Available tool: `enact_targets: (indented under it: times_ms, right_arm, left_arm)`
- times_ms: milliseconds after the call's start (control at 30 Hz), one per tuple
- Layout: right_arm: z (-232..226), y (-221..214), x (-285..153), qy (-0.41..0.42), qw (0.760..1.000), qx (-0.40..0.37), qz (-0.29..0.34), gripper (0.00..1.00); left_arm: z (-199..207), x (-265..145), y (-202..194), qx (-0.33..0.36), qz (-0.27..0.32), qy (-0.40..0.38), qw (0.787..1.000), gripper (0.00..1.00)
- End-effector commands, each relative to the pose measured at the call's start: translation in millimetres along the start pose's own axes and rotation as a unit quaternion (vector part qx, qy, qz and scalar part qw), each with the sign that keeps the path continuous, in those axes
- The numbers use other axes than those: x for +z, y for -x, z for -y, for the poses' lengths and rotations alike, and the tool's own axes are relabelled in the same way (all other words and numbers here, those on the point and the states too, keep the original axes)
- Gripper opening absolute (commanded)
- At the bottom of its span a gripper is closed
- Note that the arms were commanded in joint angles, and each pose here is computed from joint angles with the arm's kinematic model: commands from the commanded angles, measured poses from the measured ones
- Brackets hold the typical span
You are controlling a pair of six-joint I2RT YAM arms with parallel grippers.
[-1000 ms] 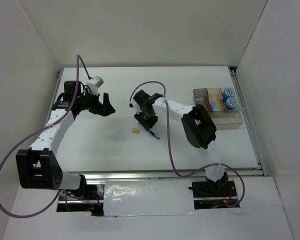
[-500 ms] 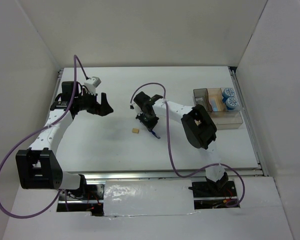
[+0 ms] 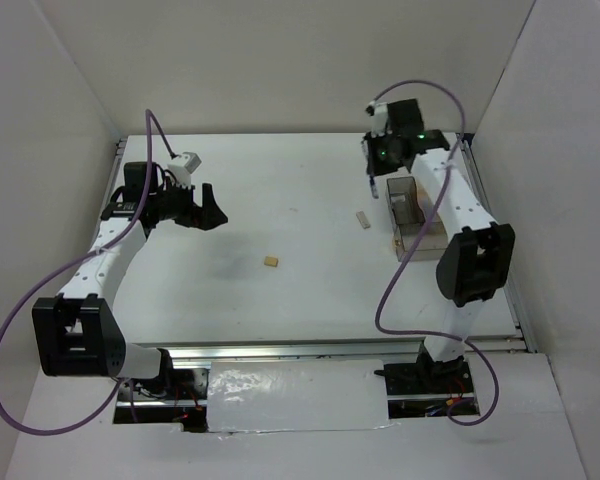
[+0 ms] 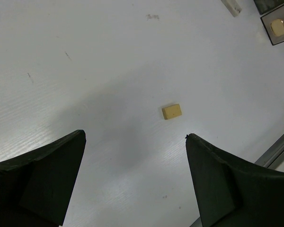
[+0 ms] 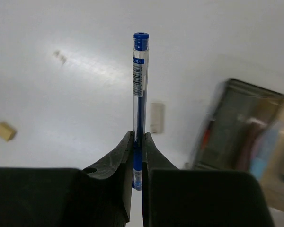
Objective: Sort the stationery into containers
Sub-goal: Place the stationery into the container
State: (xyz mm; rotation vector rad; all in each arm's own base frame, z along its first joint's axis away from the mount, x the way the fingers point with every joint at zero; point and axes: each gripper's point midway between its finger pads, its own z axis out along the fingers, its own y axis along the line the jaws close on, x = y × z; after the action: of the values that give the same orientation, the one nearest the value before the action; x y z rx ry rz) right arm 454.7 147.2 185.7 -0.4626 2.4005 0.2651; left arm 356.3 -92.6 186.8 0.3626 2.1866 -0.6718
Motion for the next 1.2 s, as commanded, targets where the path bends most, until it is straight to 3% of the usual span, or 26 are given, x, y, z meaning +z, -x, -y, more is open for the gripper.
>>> enact_targets:
  times_ms: [0,100,267,1167]
  right_arm:
    - [32.5,26.9,-35.1,-0.032,0.998,0.002,0.053,0.0]
    - [88.0,22.1,-40.2,-0.078,0.995,0.028,0.06,0.0]
    - [128.9,15.7,-33.7,-0.105,0.991,0.05,0.071,0.0]
    - [170.0,-73.6,35.0,-0.129,0.989,0.057,-0.032,0.0]
  left_arm:
    - [6.3,4.6,12.5,-0.005,0.018,-0.015,1.0,0.99]
    - [5.5,6.2,12.2,-0.006,0.018,-0.012,1.0,0.99]
    - [4.2,5.8,11.4,-0.001,0.017,-0.005,1.0,0.99]
    - [0.8,10.0,2.5,-0.004,0.004,-0.005,1.0,0.99]
